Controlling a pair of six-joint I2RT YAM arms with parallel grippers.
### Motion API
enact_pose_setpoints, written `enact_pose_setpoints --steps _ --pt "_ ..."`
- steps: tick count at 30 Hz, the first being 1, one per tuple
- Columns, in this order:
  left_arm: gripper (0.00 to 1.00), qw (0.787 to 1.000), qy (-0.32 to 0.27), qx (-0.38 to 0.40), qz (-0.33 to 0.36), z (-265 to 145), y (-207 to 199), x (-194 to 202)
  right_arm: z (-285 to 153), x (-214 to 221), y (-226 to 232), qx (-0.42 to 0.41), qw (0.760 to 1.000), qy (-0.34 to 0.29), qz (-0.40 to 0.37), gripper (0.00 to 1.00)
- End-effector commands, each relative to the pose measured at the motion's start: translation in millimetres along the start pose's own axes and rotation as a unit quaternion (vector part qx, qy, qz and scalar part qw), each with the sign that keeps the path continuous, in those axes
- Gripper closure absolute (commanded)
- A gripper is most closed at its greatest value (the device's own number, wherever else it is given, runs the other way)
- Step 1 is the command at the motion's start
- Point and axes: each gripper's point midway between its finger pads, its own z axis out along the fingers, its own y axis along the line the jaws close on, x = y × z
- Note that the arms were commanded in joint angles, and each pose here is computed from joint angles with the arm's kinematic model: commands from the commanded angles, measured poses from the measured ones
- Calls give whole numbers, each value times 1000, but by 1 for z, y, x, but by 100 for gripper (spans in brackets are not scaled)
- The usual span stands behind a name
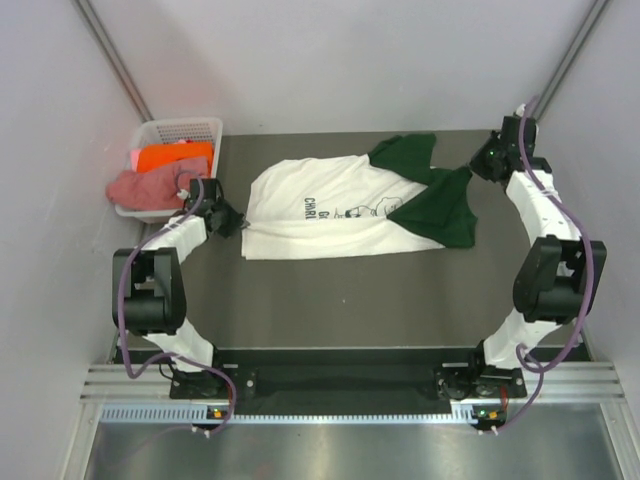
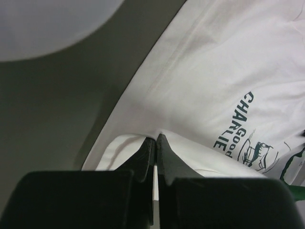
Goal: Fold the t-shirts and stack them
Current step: Fold the tshirt
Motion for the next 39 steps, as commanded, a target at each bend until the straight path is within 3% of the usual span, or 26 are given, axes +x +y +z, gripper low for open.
enact_pose_setpoints --steps 1,8,9,10,11,12,13,15,16,17,18,19,20,22,23,30,32,39 --pt "100 999 -36 36 -7 0 -21 -29 -1 -32 22 -15 999 -41 -15 100" --pt "100 998 -22 58 -20 19 -23 -35 32 -54 41 -25 999 -48 -3 100" --pt "91 998 -15 64 -20 21 -26 -33 46 -48 39 -21 999 -37 -1 95" --pt "71 998 -12 64 -19 23 -27 -34 50 -51 41 -23 999 -39 2 50" --pt "56 998 -10 67 -19 25 -29 -34 52 -52 44 -26 999 -41 0 24" --pt "40 997 -9 69 -16 24 -29 -34 53 -52 45 -21 999 -42 -4 3" --pt "32 997 -10 73 -13 21 -31 -34 50 -53 46 -22 999 -43 -7 2" --pt "13 997 -21 75 -1 7 -31 -35 35 -47 44 -28 998 -51 -8 2" --pt "9 997 -28 70 1 1 -29 -35 27 -44 41 -31 998 -58 -2 4" --pt "9 997 -35 73 4 -12 -27 -31 29 -12 21 -16 999 -33 1 5" --pt "8 996 -40 74 4 -18 -25 -30 2 -21 25 -31 998 -59 4 7" --pt "8 996 -44 75 4 -24 -22 -27 -5 -22 21 -32 996 -81 15 12" --pt "8 996 -50 75 4 -34 -17 -21 -5 10 0 -16 998 -59 22 19" --pt "10 995 -59 75 -1 -49 -13 -17 -31 13 0 -40 995 -83 43 28" --pt "11 997 -52 53 -8 -48 3 -7 -30 38 -17 -27 996 -65 49 29" --pt "16 996 -56 53 -42 -61 31 23 -56 100 -56 -10 995 -50 80 33" --pt "17 996 -60 46 -43 -61 38 26 -54 117 -71 6 994 -45 94 38" --pt "21 995 -59 63 -49 -57 35 28 -36 146 -92 32 988 -32 148 49"
